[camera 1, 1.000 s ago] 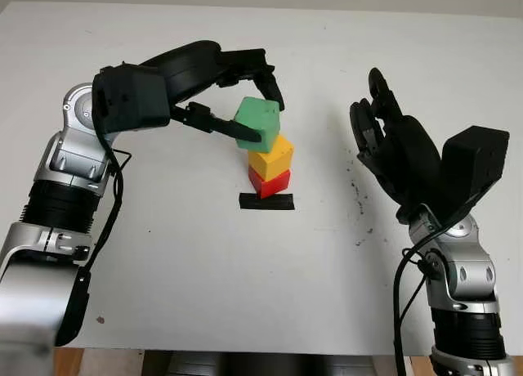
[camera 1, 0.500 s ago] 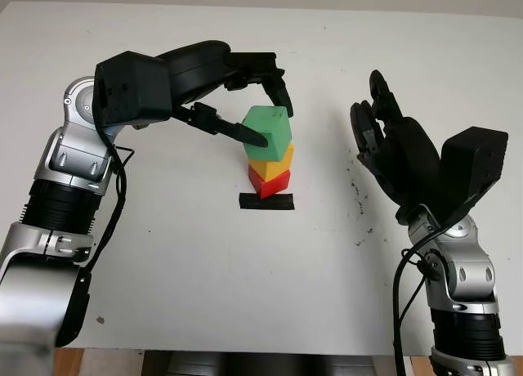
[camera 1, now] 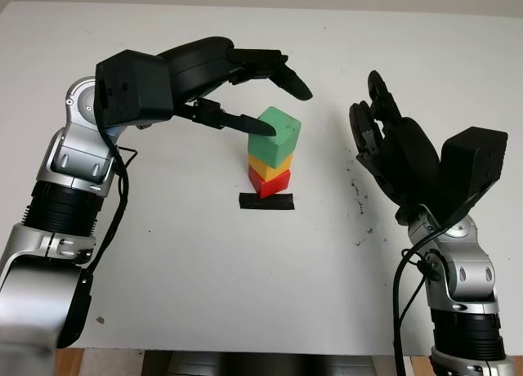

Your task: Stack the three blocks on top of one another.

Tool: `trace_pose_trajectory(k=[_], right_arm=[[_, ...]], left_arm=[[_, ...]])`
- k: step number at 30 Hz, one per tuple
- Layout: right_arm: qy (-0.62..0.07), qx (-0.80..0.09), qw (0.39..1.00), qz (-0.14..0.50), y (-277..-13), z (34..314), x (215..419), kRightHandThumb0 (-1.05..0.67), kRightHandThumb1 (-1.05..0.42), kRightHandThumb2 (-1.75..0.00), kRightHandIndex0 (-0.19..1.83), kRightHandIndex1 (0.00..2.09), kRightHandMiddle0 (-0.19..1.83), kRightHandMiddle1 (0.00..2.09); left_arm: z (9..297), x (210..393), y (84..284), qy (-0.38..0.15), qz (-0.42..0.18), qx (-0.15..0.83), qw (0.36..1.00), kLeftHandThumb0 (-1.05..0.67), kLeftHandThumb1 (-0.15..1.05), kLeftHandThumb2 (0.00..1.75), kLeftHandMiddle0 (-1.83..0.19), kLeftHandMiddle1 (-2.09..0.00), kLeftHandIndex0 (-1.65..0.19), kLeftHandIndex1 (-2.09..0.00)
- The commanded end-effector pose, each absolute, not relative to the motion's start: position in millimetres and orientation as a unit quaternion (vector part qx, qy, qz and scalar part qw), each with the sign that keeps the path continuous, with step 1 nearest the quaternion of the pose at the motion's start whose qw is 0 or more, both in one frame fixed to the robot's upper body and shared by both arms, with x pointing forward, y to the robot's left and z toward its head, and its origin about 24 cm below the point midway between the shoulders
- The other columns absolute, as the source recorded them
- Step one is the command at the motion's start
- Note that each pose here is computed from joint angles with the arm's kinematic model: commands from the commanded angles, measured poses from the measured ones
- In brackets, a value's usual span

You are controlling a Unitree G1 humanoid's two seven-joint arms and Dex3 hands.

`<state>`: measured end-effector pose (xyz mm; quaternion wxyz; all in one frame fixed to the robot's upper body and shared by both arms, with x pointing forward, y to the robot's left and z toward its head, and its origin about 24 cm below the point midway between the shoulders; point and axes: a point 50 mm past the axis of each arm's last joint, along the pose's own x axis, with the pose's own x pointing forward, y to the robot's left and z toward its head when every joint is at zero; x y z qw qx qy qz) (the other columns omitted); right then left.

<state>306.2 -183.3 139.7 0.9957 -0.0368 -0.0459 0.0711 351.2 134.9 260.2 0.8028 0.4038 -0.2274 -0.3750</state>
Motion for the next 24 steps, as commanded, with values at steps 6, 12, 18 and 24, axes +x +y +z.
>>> trace_pose_trajectory(k=[6,12,18,24], right_arm=[[-0.043,-0.039,0.996,0.073,-183.5,136.7,305.1,-0.67,-1.05,-0.53,-0.19,0.00,-0.19,0.00],[-0.039,-0.040,0.996,0.076,-183.3,136.4,305.1,-0.68,-1.05,-0.53,-0.19,0.00,-0.19,0.00],[-0.043,-0.036,0.995,0.083,-181.6,134.5,304.9,-0.68,-1.05,-0.53,-0.19,0.00,-0.19,0.00],[-0.044,-0.030,0.995,0.079,-180.2,131.6,303.7,-0.66,-1.05,-0.53,-0.19,0.00,-0.19,0.00]], left_arm=[[260.7,349.2,132.8,-0.246,-0.369,0.422,0.791,-0.54,1.05,0.07,0.06,-0.05,-0.24,-0.20],[262.3,349.4,137.8,-0.246,-0.366,0.405,0.801,-0.58,1.05,0.08,0.10,-0.04,-0.13,-0.11],[263.9,348.0,153.8,-0.289,-0.322,0.273,0.859,-0.76,1.05,0.33,0.18,-0.02,0.12,-0.02],[244.9,348.0,175.6,-0.314,-0.224,0.053,0.921,-0.76,1.05,0.52,0.19,-0.01,0.19,-0.01]])
